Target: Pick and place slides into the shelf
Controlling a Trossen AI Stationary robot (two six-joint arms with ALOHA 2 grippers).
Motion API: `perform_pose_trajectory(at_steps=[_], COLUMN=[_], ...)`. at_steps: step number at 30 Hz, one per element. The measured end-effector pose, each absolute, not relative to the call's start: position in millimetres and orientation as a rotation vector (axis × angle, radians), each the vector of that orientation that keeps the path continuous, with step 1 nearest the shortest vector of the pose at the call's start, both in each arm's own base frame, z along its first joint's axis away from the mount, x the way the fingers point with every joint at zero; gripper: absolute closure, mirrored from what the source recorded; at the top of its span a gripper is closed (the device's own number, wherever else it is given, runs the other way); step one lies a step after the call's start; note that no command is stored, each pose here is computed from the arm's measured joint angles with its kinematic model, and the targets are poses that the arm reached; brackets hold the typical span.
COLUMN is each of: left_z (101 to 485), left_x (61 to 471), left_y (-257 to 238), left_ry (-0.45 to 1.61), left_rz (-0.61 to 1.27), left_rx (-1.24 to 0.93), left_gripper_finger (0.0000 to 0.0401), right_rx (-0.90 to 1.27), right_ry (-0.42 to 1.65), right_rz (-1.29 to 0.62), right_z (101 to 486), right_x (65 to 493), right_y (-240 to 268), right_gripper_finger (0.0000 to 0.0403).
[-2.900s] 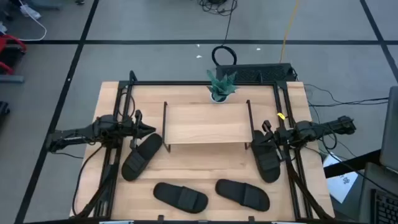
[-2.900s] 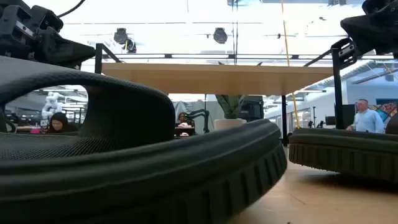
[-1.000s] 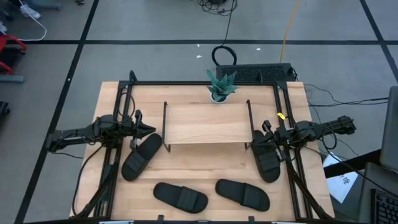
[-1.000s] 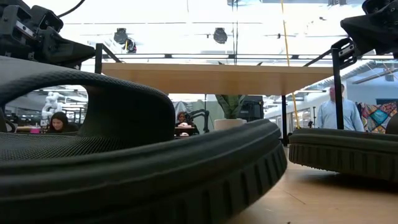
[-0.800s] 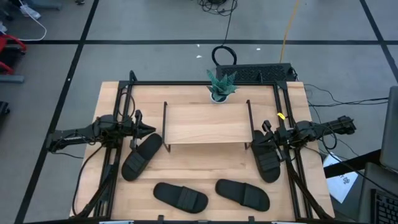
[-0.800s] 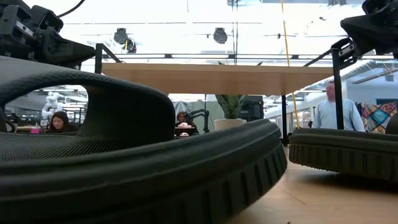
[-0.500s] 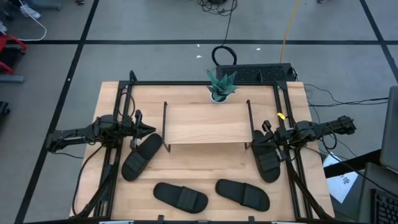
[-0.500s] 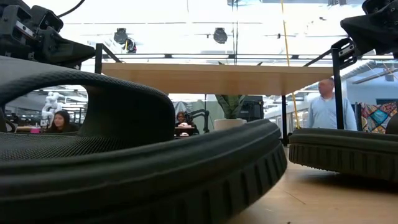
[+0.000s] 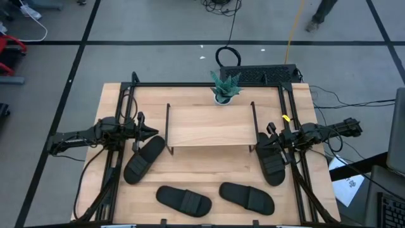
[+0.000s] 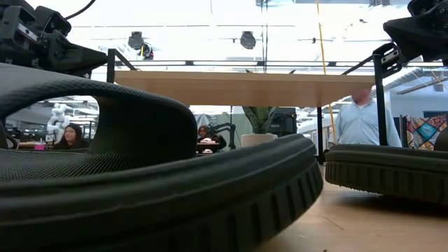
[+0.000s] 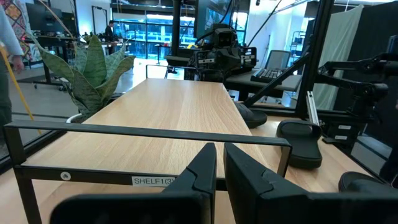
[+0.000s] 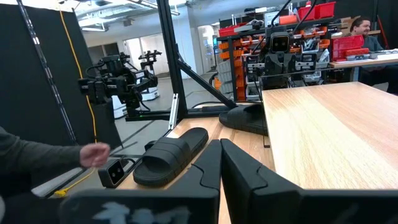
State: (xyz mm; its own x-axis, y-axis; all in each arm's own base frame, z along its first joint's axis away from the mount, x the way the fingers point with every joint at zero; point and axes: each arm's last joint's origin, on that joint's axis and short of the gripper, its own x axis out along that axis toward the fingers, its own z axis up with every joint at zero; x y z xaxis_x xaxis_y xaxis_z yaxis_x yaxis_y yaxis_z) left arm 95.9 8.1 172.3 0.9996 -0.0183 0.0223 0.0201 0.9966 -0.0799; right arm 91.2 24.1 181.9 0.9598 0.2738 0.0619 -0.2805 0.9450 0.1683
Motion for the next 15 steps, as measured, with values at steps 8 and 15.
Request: perform_pose_trajectory(at_steps=[8,15], left_z=[172.3,172.3], left_x=[95.9,95.9], left_y=[8.1,8.1], left_ry=[-0.021,-0.021], left_rz=[-0.019,-0.019], left_rx=[-0.080,-0.080], left_gripper_finger=[0.0370,0.0370], right_rx=[0.177,0.177], right_ry=[-0.038,-0.044], right_rz=[0.282,0.283], right_z=[181.9,182.5], right_x=[91.2,91.2], right_y=[24.1,24.1], right_gripper_finger=[0.0403,0.0403])
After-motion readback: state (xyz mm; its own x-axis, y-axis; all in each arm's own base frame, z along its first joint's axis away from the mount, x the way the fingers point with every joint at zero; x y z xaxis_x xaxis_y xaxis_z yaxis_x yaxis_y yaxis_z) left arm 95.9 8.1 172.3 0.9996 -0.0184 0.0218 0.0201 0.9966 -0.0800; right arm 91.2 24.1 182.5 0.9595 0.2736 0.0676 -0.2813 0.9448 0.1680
